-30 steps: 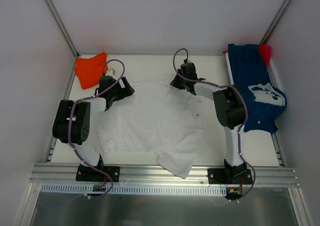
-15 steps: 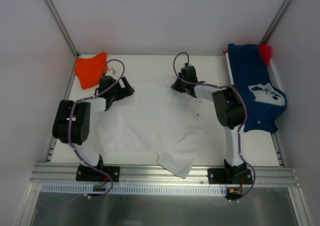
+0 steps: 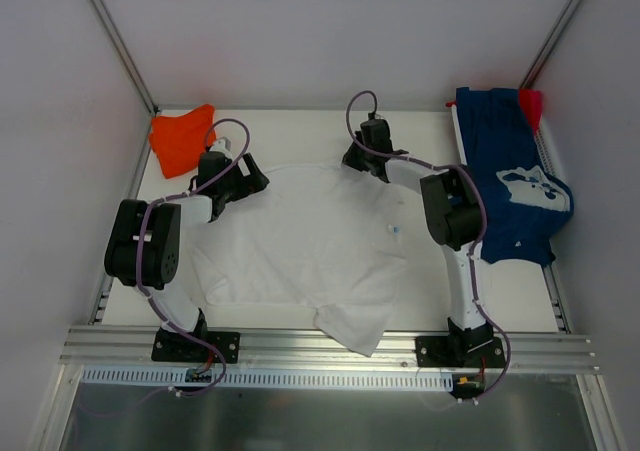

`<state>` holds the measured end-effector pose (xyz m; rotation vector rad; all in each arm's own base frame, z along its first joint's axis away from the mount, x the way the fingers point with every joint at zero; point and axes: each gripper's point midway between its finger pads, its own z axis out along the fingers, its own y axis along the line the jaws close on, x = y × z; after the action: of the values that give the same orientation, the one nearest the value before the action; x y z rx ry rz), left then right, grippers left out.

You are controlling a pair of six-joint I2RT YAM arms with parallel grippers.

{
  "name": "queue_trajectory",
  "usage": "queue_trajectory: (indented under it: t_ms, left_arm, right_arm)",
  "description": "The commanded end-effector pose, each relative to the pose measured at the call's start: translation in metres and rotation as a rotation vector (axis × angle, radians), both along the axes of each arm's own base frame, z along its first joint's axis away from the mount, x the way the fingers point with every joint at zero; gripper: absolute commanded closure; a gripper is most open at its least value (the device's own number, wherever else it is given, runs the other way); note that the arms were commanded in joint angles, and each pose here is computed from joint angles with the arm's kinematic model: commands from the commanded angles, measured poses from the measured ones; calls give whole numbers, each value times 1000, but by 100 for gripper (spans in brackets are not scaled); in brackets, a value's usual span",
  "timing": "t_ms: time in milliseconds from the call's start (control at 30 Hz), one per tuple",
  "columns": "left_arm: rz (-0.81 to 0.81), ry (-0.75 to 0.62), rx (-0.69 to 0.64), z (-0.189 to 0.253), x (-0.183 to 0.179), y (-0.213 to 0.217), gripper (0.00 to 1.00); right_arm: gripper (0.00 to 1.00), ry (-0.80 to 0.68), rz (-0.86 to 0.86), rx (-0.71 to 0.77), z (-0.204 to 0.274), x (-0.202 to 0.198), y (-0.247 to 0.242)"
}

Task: Fold and stack the t-shirts
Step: Flatten out the tshirt

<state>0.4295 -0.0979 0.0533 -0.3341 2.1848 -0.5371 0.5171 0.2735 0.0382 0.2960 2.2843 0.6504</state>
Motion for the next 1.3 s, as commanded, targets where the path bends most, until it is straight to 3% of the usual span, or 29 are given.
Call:
queue_trajectory:
  t_ms: [0, 200, 233, 267, 333, 433, 533, 567, 600, 633, 700, 867, 1000, 1267]
  left_arm:
    - [-16, -83, 2, 23, 5, 1, 7]
    - [-15, -92, 2, 24, 3, 1, 6]
    - [-15, -93, 1, 24, 3, 1, 6]
    - [-17, -97, 2, 24, 3, 1, 6]
    - [-17, -97, 2, 24, 3, 1, 6]
    - [-23, -97, 0, 24, 1, 0, 5]
    - [-25, -102, 0, 24, 1, 0, 4]
    - [-26, -104, 1, 24, 1, 0, 4]
    - [-28, -104, 2, 24, 2, 0, 4]
    - [-32, -103, 0, 24, 1, -1, 4]
    - [-38, -105, 0, 25, 2, -2, 4]
    - [-42, -94, -6, 26, 7, -4, 4]
    - [-43, -79, -8, 25, 4, -3, 4]
    - [99, 7, 158, 23, 18, 33, 5]
  right_arm:
    - [100, -28, 11, 17, 7, 30, 8]
    - [99, -102, -8, 99, 34, 94, 29]
    - [99, -95, -18, 103, 19, 102, 30]
    - [95, -165, -30, 136, 45, 121, 34]
    - [82, -226, -63, 174, 57, 139, 33]
    - [30, -327, -116, 217, 73, 161, 28]
    - [10, -385, -109, 199, 87, 165, 23]
    - [7, -425, -104, 202, 111, 164, 20]
    - [2, -437, -92, 174, 106, 159, 16]
    - [1, -501, -85, 186, 149, 151, 14]
    - [1, -524, -72, 155, 146, 131, 3]
    - [1, -654, -131, 107, 220, 63, -40]
    - [1, -726, -192, 127, 268, -35, -88]
    - [1, -669, -258, 185, 238, -205, -148]
